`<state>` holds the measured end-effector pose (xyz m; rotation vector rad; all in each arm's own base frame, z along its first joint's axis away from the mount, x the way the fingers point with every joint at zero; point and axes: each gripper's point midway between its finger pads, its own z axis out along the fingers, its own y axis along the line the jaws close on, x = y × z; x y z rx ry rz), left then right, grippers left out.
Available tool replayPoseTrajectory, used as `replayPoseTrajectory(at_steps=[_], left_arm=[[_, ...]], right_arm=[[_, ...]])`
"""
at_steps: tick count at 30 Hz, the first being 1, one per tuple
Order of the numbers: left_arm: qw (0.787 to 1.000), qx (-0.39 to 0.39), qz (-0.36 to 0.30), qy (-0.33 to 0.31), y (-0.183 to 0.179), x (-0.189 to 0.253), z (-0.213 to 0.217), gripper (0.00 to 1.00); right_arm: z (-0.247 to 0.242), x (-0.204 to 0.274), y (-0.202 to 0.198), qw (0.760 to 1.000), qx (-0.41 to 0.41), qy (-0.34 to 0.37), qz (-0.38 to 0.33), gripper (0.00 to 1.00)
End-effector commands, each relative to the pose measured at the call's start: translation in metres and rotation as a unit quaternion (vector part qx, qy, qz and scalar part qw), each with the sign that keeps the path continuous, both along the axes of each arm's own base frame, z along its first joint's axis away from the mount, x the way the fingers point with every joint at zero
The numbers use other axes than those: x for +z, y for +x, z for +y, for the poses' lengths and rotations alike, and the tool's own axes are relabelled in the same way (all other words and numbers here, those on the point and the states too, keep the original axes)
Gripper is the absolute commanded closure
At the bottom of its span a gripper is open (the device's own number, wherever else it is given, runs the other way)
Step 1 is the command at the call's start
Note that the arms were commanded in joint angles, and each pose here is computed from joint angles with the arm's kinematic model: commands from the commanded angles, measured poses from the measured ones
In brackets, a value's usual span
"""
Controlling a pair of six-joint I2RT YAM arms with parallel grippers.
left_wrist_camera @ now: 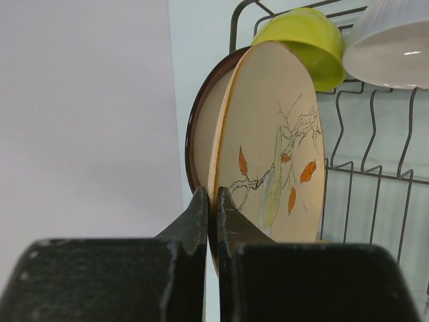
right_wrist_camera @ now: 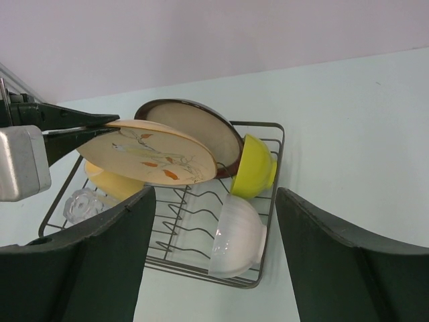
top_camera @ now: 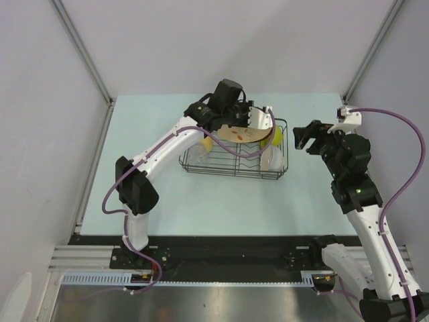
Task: Load the mixed dishes into the dish rack
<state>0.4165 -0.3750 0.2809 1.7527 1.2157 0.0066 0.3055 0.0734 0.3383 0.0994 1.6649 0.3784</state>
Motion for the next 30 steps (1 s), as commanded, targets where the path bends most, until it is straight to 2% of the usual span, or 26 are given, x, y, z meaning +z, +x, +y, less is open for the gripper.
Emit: replayPoseTrajectory(at_steps=[1, 22, 30], left_arm=[[0.991, -0.025, -0.112, -0.064, 0.002, 0.078, -0.021, 1.0], [0.993, -0.04, -0.1, -0.05, -0.004, 0.055, -0.033, 1.0], [0.994, -0.049, -0.086, -0.037, -0.008, 0.029, -0.038, 1.0]], right_arm=[[0.003, 0.007, -0.004, 1.0, 0.013, 0.011, -0.012, 0.23], [-0.001, 0.005, -0.009, 1.0, 0.01, 0.009, -0.007, 0.25], [0.001, 0.006, -0.011, 1.0, 0.014, 0.013, -0.008, 0.26]])
